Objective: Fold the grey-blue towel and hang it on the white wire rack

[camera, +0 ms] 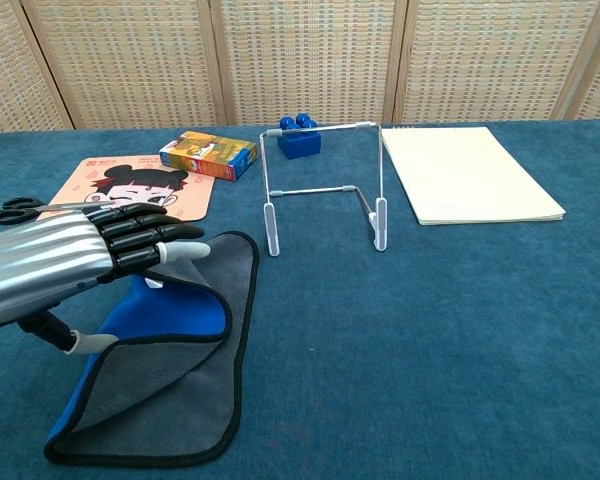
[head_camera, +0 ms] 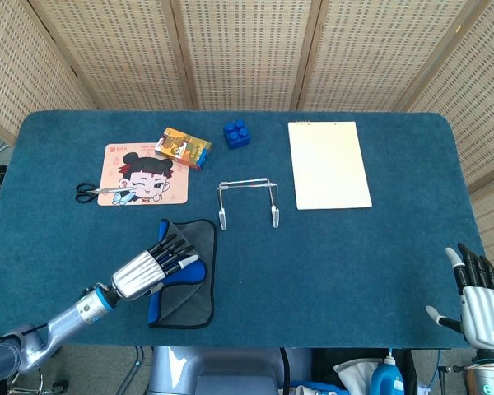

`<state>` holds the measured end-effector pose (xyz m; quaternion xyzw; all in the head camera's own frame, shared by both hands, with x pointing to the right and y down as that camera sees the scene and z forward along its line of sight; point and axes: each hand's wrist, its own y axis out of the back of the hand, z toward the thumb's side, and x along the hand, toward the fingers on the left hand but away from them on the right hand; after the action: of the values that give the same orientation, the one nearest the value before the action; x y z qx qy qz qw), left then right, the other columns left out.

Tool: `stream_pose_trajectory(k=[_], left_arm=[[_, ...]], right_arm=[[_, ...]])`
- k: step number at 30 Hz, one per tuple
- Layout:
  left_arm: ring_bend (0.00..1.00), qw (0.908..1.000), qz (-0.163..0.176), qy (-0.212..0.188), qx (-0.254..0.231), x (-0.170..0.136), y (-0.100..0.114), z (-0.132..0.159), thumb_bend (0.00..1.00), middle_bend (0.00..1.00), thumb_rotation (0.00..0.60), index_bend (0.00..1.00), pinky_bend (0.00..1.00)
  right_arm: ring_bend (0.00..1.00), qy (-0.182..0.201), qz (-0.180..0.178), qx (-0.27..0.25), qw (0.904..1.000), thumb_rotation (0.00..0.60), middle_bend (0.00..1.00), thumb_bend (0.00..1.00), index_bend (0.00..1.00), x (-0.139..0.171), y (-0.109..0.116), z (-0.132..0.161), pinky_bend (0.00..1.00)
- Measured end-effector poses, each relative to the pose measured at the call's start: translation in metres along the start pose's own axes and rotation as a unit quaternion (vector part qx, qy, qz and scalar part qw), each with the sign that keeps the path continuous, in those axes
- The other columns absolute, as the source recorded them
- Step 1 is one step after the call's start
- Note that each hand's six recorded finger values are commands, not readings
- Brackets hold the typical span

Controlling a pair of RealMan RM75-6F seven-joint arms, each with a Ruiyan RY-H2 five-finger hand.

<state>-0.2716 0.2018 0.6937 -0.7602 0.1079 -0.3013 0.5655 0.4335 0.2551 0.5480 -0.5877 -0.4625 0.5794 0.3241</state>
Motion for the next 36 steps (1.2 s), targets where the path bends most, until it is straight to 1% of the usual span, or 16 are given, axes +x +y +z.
stream_pose_trajectory(k=[5, 11, 19, 24, 27, 31, 33, 36], left_arm=[[0.00, 1.0000, 0.002, -0.004, 0.000, 0.006, 0.000, 0.007, 0.23, 0.00, 0.600, 0.00, 0.00], [0.00, 0.9998, 0.012, -0.014, -0.012, 0.014, 0.004, 0.020, 0.23, 0.00, 0.600, 0.00, 0.00], [0.00, 0.9972, 0.032, -0.055, -0.041, 0.033, 0.014, 0.066, 0.23, 0.00, 0.600, 0.00, 0.00], [0.00, 0.9963, 0.029, -0.067, -0.046, 0.037, 0.016, 0.081, 0.23, 0.00, 0.600, 0.00, 0.00], [0.00, 0.9965, 0.026, -0.065, -0.045, 0.036, 0.015, 0.081, 0.23, 0.00, 0.600, 0.00, 0.00], [0.00, 0.9966, 0.037, -0.050, -0.053, 0.035, 0.021, 0.072, 0.23, 0.00, 0.600, 0.00, 0.00], [0.00, 0.9967, 0.048, -0.036, -0.055, 0.036, 0.027, 0.063, 0.23, 0.00, 0.600, 0.00, 0.00], [0.00, 0.9969, 0.058, -0.003, -0.054, 0.034, 0.036, 0.036, 0.23, 0.00, 0.600, 0.00, 0.00]], right_arm=[[0.00, 0.000, 0.000, -0.001, 1.0000, 0.600, 0.00, 0.00, 0.00, 0.000, 0.000, 0.000, 0.00], [0.00, -0.001, 0.000, -0.003, 1.0000, 0.600, 0.00, 0.00, 0.00, 0.000, 0.001, -0.001, 0.00], [0.00, 0.000, -0.001, -0.003, 1.0000, 0.600, 0.00, 0.00, 0.00, 0.000, 0.001, -0.001, 0.00], [0.00, -0.002, -0.002, -0.004, 1.0000, 0.600, 0.00, 0.00, 0.00, 0.000, 0.002, -0.003, 0.00], [0.00, -0.002, -0.001, -0.005, 1.0000, 0.600, 0.00, 0.00, 0.00, 0.000, 0.002, -0.003, 0.00], [0.00, -0.002, -0.001, -0.005, 1.0000, 0.600, 0.00, 0.00, 0.00, 0.000, 0.002, -0.003, 0.00], [0.00, -0.001, 0.000, -0.005, 1.0000, 0.600, 0.00, 0.00, 0.00, 0.000, 0.001, -0.002, 0.00], [0.00, -0.001, 0.001, -0.004, 1.0000, 0.600, 0.00, 0.00, 0.00, 0.000, 0.001, -0.002, 0.00]])
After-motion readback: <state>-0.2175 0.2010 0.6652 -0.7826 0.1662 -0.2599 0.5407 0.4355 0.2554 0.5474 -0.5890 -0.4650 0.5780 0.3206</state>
